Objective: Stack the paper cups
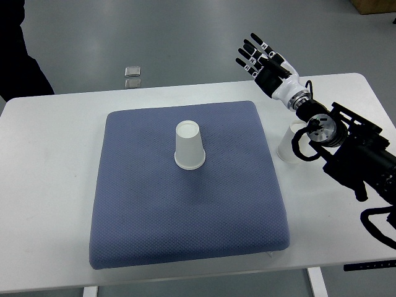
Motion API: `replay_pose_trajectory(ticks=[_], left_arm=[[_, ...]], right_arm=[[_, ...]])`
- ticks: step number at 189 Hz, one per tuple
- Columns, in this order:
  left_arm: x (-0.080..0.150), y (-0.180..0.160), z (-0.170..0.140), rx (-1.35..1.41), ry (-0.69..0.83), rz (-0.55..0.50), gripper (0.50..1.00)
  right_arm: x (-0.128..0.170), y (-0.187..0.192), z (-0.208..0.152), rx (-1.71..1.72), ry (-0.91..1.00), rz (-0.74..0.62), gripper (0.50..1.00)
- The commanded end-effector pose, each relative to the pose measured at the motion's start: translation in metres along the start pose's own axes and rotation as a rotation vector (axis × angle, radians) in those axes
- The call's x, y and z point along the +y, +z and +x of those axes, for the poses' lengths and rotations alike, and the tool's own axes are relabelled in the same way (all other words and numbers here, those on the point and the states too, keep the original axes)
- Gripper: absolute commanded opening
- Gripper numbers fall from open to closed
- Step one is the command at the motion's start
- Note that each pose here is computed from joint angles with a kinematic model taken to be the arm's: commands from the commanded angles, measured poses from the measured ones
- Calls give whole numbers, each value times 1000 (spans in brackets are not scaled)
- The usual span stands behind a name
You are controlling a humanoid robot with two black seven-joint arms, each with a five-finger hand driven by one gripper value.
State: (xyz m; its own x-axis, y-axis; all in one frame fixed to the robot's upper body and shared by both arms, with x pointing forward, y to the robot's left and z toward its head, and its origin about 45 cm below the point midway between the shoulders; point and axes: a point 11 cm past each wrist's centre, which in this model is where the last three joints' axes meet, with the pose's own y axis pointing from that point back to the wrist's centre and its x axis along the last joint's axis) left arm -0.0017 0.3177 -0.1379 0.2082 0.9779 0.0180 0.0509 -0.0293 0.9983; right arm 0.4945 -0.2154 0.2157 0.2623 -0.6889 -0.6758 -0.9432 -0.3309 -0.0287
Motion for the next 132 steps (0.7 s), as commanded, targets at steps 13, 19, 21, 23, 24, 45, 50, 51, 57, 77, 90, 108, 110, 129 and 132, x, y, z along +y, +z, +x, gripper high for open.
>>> replay_pose_trajectory(ticks=[13,19,21,23,24,45,50,51,57,77,90,108,110,129,132], left_arm=[[0,0,0,2,0,1,1000],[0,0,0,0,0,0,1000],[0,0,0,2,0,-1,1000],[0,0,0,2,0,-1,1000],[0,0,0,2,0,-1,1000],[0,0,0,0,-1,0,1000],[0,0,0,0,-1,0,1000],[0,0,0,0,-1,0,1000],[0,0,0,0,-1,-2,1000],[0,0,0,-3,-1,-1,1000],[0,0,-3,-3,-7,-2,1000],[0,0,-9,-5,-25,-1,1000],[0,0,-9,-5,-24,-1,1000],[0,1,-12,-9,-34,-2,1000],[0,1,-12,-9,-36,-2,1000]], right_arm=[[0,1,0,-1,-1,-1,919],[0,0,0,0,0,0,917],[0,0,0,0,0,0,917],[0,0,0,0,0,0,917],[0,0,0,0,0,0,917],[0,-1,0,4,2,-3,917],[0,0,1,6,3,-6,919],[0,0,1,8,2,-7,917],[0,0,0,11,2,-9,919],[-1,-2,-1,16,-1,-7,919],[-2,-6,-2,28,-9,-6,919],[-10,-24,-12,69,-36,6,917],[-10,-26,-12,73,-37,6,917],[-13,-43,-15,114,-44,6,917],[-14,-46,-17,122,-48,6,917]])
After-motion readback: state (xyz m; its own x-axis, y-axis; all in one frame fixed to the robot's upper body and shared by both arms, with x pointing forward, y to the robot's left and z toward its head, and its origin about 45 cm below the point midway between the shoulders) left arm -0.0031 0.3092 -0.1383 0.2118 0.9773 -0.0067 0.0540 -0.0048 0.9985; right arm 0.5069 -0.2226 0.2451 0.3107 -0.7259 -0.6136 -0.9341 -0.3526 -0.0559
